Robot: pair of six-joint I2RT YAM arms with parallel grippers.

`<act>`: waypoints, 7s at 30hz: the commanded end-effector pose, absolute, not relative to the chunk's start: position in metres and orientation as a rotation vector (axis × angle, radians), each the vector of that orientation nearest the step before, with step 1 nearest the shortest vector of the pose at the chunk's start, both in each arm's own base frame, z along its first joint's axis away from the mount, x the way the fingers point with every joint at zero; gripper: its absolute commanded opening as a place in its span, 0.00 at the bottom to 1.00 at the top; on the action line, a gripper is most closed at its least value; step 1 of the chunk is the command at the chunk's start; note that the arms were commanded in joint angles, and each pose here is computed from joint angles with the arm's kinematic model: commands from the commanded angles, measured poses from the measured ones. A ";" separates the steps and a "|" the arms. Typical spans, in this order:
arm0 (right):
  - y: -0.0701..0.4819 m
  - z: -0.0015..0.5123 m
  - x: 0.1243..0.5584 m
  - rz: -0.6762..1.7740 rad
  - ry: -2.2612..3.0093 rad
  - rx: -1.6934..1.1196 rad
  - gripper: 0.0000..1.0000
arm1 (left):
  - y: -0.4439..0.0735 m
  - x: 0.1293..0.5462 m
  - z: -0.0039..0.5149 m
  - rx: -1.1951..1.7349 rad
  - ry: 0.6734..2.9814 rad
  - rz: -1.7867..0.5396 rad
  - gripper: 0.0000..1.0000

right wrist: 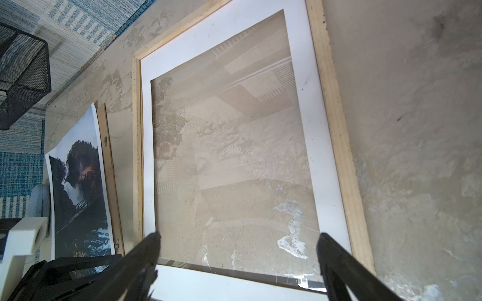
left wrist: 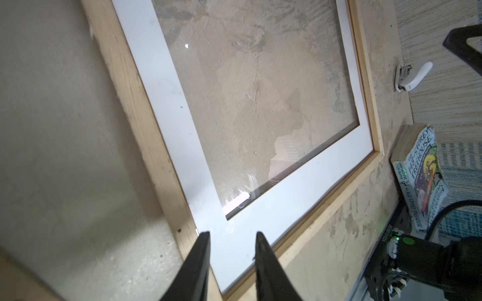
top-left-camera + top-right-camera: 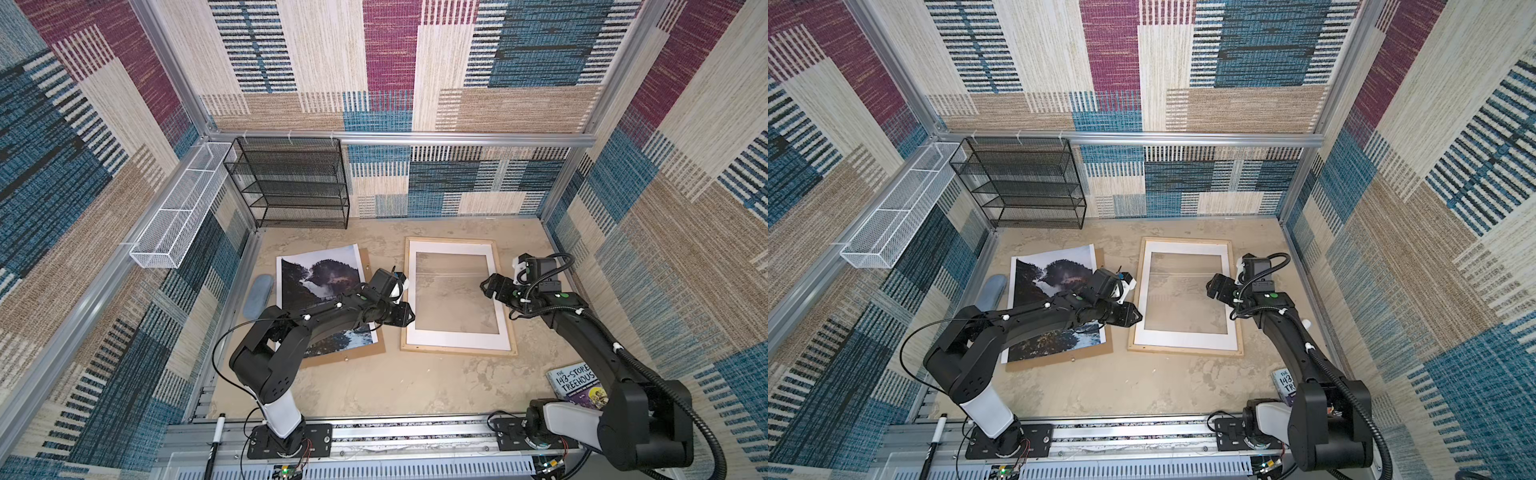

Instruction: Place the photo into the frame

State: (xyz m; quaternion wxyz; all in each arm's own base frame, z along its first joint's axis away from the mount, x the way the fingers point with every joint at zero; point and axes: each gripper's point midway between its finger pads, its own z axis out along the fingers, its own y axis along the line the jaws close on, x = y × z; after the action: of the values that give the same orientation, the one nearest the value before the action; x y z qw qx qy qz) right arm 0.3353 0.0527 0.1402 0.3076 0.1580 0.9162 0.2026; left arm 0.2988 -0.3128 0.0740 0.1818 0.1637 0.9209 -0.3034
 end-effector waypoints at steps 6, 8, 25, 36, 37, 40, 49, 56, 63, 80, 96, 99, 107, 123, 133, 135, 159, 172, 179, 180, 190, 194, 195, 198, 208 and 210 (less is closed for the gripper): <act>0.053 0.143 0.338 0.534 2.404 0.402 0.95 | -0.307 0.300 0.077 0.482 2.584 -0.806 0.33; 0.053 0.143 0.338 0.535 2.403 0.402 0.95 | -0.304 0.301 0.076 0.475 2.588 -0.786 0.33; 0.097 0.141 0.341 0.792 2.379 0.258 0.89 | -0.231 0.316 0.059 0.098 2.632 -0.547 0.34; 0.192 0.139 0.358 0.910 2.409 0.029 0.87 | -0.154 0.316 0.057 -0.198 2.644 -0.419 0.34; 0.201 0.137 0.359 0.916 2.418 0.007 0.86 | -0.149 0.315 0.058 -0.213 2.643 -0.396 0.34; 0.232 0.133 0.366 0.944 2.435 -0.069 0.86 | -0.127 0.308 0.062 -0.269 2.646 -0.280 0.34; 0.328 0.123 0.374 1.085 2.456 -0.280 0.83 | -0.093 0.291 0.051 -0.386 2.683 -0.156 0.35; 0.384 0.096 0.368 1.159 2.506 -0.419 0.81 | -0.088 0.285 0.039 -0.418 2.719 -0.151 0.35; 0.413 0.080 0.362 1.244 2.530 -0.497 0.78 | -0.090 0.282 0.029 -0.417 2.757 -0.160 0.34; 0.433 0.056 0.361 1.311 2.573 -0.519 0.74 | -0.094 0.280 0.025 -0.408 2.768 -0.194 0.32; 0.448 0.074 0.347 1.549 2.496 -0.580 0.72 | -0.096 0.279 0.024 -0.388 2.775 -0.208 0.31; 0.448 0.077 0.344 1.570 2.488 -0.586 0.71 | -0.096 0.278 0.025 -0.386 2.773 -0.210 0.30; 0.446 0.078 0.341 1.575 2.489 -0.586 0.68 | -0.097 0.280 0.026 -0.385 2.768 -0.221 0.30; 0.447 0.067 0.339 1.591 2.512 -0.570 0.34 | -0.104 0.284 0.034 -0.360 2.731 -0.282 0.30; 0.446 0.064 0.341 1.569 2.520 -0.575 0.10 | -0.103 0.286 0.044 -0.365 2.695 -0.290 0.30; 0.444 0.063 0.342 1.537 2.525 -0.576 0.06 | -0.102 0.288 0.051 -0.363 2.677 -0.287 0.30; 0.425 0.091 0.321 1.336 2.509 -0.586 0.03 | -0.115 0.439 0.183 -0.273 2.438 -0.049 0.39; 0.429 0.101 0.311 1.310 2.486 -0.627 0.02 | -0.152 0.487 0.157 -0.172 2.482 0.083 0.39; 0.431 0.101 0.308 1.300 2.488 -0.640 0.02 | -0.149 0.498 0.141 -0.149 2.512 0.235 0.39; 0.431 0.101 0.308 1.299 2.487 -0.640 0.02 | -0.147 0.498 0.139 -0.147 2.516 0.264 0.39; 0.434 0.102 0.308 1.292 2.486 -0.649 0.02 | -0.146 0.494 0.117 -0.120 2.577 0.315 0.39; 0.435 0.103 0.308 1.292 2.483 -0.654 0.02 | -0.147 0.494 0.111 -0.111 2.591 0.315 0.39; 0.435 0.103 0.308 1.289 2.482 -0.654 0.02 | -0.147 0.494 0.110 -0.109 2.595 0.318 0.39; 0.434 0.103 0.308 1.279 2.481 -0.653 0.02 | -0.147 0.494 0.107 -0.104 2.606 0.328 0.38; 0.432 0.100 0.312 1.240 2.493 -0.639 0.04 | -0.146 0.491 0.109 -0.103 2.609 0.325 0.24; 0.431 0.100 0.312 1.238 2.491 -0.638 0.05 | -0.147 0.491 0.109 -0.098 2.610 0.322 0.20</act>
State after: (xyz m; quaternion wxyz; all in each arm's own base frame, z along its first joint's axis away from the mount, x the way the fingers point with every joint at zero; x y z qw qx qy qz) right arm 0.3085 0.4299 0.0941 0.1297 -0.2160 0.8664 0.4311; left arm 0.4948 -0.1481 0.1072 0.2583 -0.0460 0.9581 0.1147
